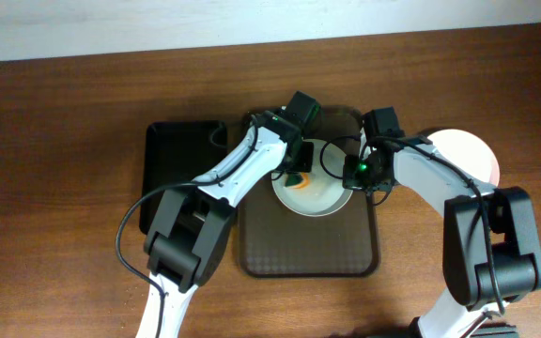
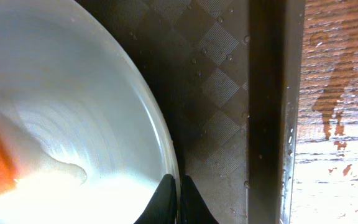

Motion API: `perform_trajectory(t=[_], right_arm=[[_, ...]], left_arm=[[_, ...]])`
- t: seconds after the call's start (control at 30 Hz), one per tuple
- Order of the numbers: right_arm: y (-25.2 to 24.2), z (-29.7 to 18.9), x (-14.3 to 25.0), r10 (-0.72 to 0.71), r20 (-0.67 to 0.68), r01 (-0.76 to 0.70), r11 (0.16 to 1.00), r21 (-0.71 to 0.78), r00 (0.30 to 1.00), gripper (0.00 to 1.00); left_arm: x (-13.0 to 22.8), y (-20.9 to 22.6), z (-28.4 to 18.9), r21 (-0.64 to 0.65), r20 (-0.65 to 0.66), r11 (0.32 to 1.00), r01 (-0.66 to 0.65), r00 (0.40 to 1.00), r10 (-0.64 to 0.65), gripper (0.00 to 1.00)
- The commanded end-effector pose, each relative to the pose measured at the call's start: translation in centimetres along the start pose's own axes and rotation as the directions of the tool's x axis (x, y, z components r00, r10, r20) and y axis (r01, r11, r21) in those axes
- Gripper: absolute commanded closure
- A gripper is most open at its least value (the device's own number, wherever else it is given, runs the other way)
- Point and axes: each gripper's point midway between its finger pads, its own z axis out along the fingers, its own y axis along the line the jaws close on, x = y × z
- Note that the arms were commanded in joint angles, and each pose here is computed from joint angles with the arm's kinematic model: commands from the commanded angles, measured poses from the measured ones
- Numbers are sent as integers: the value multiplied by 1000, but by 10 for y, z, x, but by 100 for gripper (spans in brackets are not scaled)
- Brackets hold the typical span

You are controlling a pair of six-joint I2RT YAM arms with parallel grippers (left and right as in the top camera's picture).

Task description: Clean dirty plates on tray and stack at the side

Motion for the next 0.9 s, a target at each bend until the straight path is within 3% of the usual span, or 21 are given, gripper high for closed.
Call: perform_trajectory(t=[0.0, 0.17, 0.4, 0.57, 0.67, 0.83, 0.87], right_arm=[[-11, 5, 6, -6, -28, 8, 999, 48, 1000, 96], [-11, 5, 7, -5, -34, 7, 999, 49, 999, 96], [-12, 5, 8, -5, -38, 7, 999, 51, 999, 96], [-11, 5, 8, -14, -38, 16, 999, 50, 999, 95], [-11, 5, 8, -57, -41, 59, 997, 48, 998, 96], [-11, 5, 8, -58, -40, 59, 997, 48, 998, 95], [-11, 5, 8, -58, -40, 59, 997, 48, 998, 95]], left_arm=[[-12, 43, 1, -293, 55, 953, -79, 993, 99, 100], [-17, 65, -17, -475, 66, 873, -113, 984, 164, 100], [-39, 85, -104, -410, 54, 910, 56, 998, -37, 100], [-29, 162, -163, -420, -25, 888, 186, 976, -216, 100], [-10, 211, -158, -449, -100, 859, 246, 941, -322, 100], [15, 231, -102, -382, -240, 900, 212, 917, -318, 100], [19, 229, -87, -321, -269, 925, 205, 916, -297, 100]])
